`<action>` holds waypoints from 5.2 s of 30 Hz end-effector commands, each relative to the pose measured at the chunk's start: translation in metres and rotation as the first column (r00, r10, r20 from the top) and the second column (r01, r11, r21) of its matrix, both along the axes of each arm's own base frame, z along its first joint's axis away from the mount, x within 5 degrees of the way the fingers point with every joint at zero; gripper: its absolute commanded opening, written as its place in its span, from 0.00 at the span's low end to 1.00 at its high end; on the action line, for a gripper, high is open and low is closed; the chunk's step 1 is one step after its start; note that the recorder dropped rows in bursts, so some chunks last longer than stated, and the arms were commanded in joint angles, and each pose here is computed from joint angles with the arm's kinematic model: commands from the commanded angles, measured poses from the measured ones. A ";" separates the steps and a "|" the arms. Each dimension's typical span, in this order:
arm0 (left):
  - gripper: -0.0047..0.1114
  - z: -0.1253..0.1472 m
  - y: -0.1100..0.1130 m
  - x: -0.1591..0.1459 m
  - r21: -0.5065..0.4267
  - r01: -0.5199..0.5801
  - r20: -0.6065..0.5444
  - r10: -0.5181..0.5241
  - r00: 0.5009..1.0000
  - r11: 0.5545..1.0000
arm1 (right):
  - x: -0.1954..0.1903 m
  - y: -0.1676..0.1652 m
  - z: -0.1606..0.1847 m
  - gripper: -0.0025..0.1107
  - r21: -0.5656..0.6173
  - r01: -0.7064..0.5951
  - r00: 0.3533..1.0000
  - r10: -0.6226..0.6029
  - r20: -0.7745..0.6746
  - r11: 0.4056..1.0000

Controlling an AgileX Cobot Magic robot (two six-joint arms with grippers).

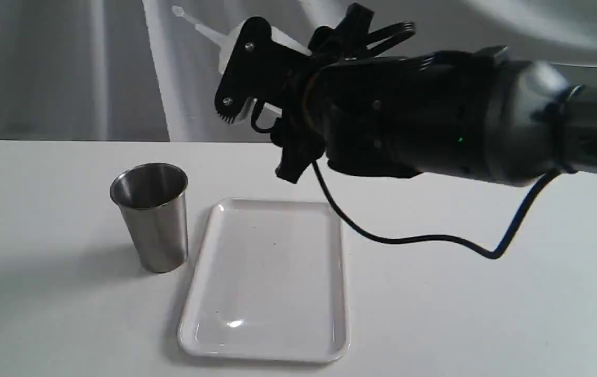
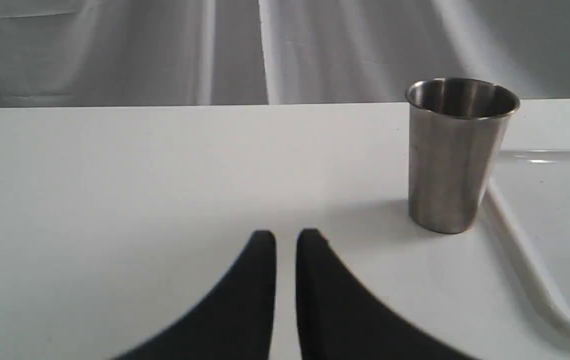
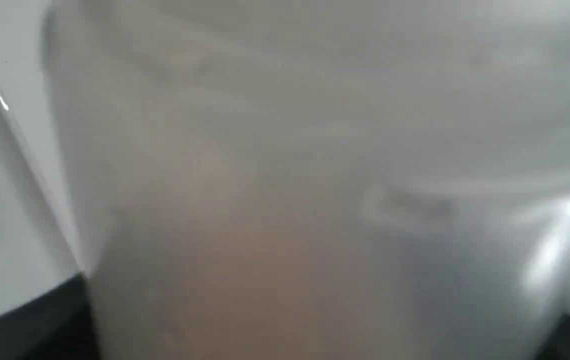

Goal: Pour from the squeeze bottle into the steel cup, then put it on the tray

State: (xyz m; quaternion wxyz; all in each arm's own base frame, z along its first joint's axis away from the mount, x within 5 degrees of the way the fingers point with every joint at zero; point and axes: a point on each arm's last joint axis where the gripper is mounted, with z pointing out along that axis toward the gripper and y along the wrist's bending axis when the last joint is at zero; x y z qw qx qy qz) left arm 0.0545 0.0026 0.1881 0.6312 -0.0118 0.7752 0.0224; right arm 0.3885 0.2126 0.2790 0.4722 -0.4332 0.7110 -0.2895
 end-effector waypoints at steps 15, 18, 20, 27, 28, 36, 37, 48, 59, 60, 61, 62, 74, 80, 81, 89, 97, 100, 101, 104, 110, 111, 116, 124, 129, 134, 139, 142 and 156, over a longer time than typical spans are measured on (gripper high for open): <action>0.11 -0.001 0.000 0.000 -0.004 0.008 0.007 -0.008 1.000 1.000 | -0.007 0.016 0.006 0.02 -0.051 -0.016 0.999 0.019 0.050 0.999; 0.11 -0.001 0.000 0.000 -0.004 0.008 0.007 -0.008 1.000 1.000 | -0.008 0.017 0.001 0.02 -0.079 0.020 0.999 -0.016 0.049 0.997; 0.11 -0.001 0.000 0.000 -0.004 0.008 0.007 -0.008 1.000 1.000 | -0.009 0.018 0.000 0.02 -0.095 0.030 0.998 -0.025 0.053 0.995; 0.11 -0.001 0.000 0.000 -0.009 0.007 0.007 -0.007 1.000 1.000 | -0.011 0.024 -0.002 0.02 -0.122 0.008 0.998 0.000 0.062 0.993; 0.11 -0.001 0.000 0.000 -0.009 0.007 0.007 -0.007 1.000 1.000 | -0.011 0.025 -0.003 0.02 -0.136 0.007 0.998 0.002 0.065 0.991; 0.11 -0.001 0.000 0.000 -0.009 0.007 0.007 -0.007 1.000 1.000 | -0.008 0.033 -0.026 0.02 -0.227 0.001 0.999 0.006 0.033 0.974; 0.11 -0.001 0.000 0.000 -0.009 0.007 0.007 -0.007 1.000 1.000 | -0.007 0.034 -0.026 0.02 -0.231 0.007 0.999 0.002 0.038 0.973; 0.11 -0.001 0.000 0.000 -0.005 0.008 0.007 -0.008 1.000 1.000 | 0.008 0.045 -0.027 0.02 -0.370 0.040 0.996 -0.008 0.087 0.928; 0.11 -0.001 0.000 0.000 -0.007 0.007 0.007 -0.007 1.000 1.000 | 0.014 0.055 -0.044 0.02 -0.457 0.002 0.998 0.027 0.057 0.889; 0.11 -0.001 0.000 0.000 -0.007 0.007 0.007 -0.007 1.000 1.000 | 0.016 0.057 -0.045 0.02 -0.456 0.009 0.998 0.021 0.062 0.890; 0.11 -0.001 0.000 0.000 -0.007 0.007 0.007 -0.007 1.000 1.000 | 0.017 0.057 -0.044 0.02 -0.456 0.015 0.998 0.016 0.066 0.890; 0.11 -0.001 0.000 0.000 -0.005 0.008 0.007 -0.008 1.000 1.000 | 0.018 0.058 -0.043 0.02 -0.460 0.019 0.997 0.014 0.070 0.887; 0.11 -0.001 0.000 0.000 -0.007 0.007 0.007 -0.007 1.000 1.000 | 0.024 0.057 -0.053 0.02 -0.611 -0.014 0.998 0.047 0.038 0.791; 0.11 -0.001 0.000 0.000 -0.007 0.007 0.007 -0.007 1.000 1.000 | 0.026 0.057 -0.057 0.02 -0.664 -0.034 0.997 0.070 0.028 0.747; 0.11 -0.001 0.000 0.000 -0.007 0.007 0.007 -0.007 1.000 1.000 | 0.026 0.058 -0.056 0.02 -0.669 -0.034 0.997 0.076 0.033 0.743; 0.11 -0.001 0.000 0.000 -0.005 0.008 0.007 -0.008 1.000 1.000 | 0.037 0.051 -0.046 0.02 -0.650 0.013 0.997 0.042 0.069 0.760; 0.11 -0.001 0.000 0.000 -0.005 0.008 0.007 -0.008 1.000 1.000 | 0.044 0.053 -0.038 0.02 -0.640 -0.003 0.994 0.074 0.085 0.769; 0.11 -0.001 0.000 0.000 -0.007 0.007 0.007 -0.007 1.000 1.000 | 0.044 0.053 -0.038 0.02 -0.639 -0.004 0.994 0.076 0.085 0.769; 0.11 -0.001 0.000 0.000 -0.007 0.007 0.007 -0.007 1.000 1.000 | 0.044 0.053 -0.038 0.02 -0.640 -0.004 0.993 0.076 0.086 0.768; 0.11 -0.001 0.000 0.000 -0.007 0.007 0.007 -0.007 1.000 1.000 | 0.045 0.052 -0.037 0.02 -0.657 -0.007 0.993 0.082 0.083 0.754; 0.11 -0.001 0.000 0.000 -0.003 0.008 0.007 -0.008 1.000 1.000 | 0.047 0.049 -0.037 0.02 -0.687 -0.010 0.993 0.089 0.080 0.726; 0.11 -0.001 0.000 0.000 -0.003 0.008 0.007 -0.008 1.000 1.000 | 0.047 0.049 -0.036 0.02 -0.691 -0.008 0.992 0.092 0.085 0.722; 0.11 -0.001 0.000 0.000 -0.003 0.008 0.007 -0.008 1.000 1.000 | 0.047 0.051 -0.036 0.02 -0.694 -0.021 0.990 0.110 0.084 0.719; 0.11 -0.001 0.000 0.000 -0.007 0.007 0.007 -0.007 1.000 1.000 | 0.048 0.052 -0.036 0.02 -0.736 -0.041 0.987 0.141 0.074 0.675; 0.11 -0.001 0.000 0.000 -0.007 0.007 0.007 -0.007 1.000 1.000 | 0.048 0.053 -0.035 0.02 -0.742 -0.046 0.985 0.153 0.076 0.669; 0.11 -0.001 0.000 0.000 -0.005 0.008 0.007 -0.008 1.000 1.000 | 0.048 0.054 -0.034 0.02 -0.765 -0.052 0.983 0.169 0.075 0.642; 0.11 -0.001 0.000 0.000 -0.005 0.008 0.007 -0.008 1.000 1.000 | 0.048 0.054 -0.034 0.02 -0.782 -0.059 0.981 0.181 0.069 0.620; 0.11 -0.001 0.000 0.000 -0.005 0.008 0.007 -0.008 1.000 1.000 | 0.048 0.054 -0.034 0.02 -0.794 -0.064 0.980 0.189 0.064 0.604; 0.11 -0.001 0.000 0.000 -0.007 0.007 0.007 -0.007 1.000 1.000 | 0.049 0.056 -0.033 0.02 -0.825 -0.081 0.974 0.221 0.054 0.559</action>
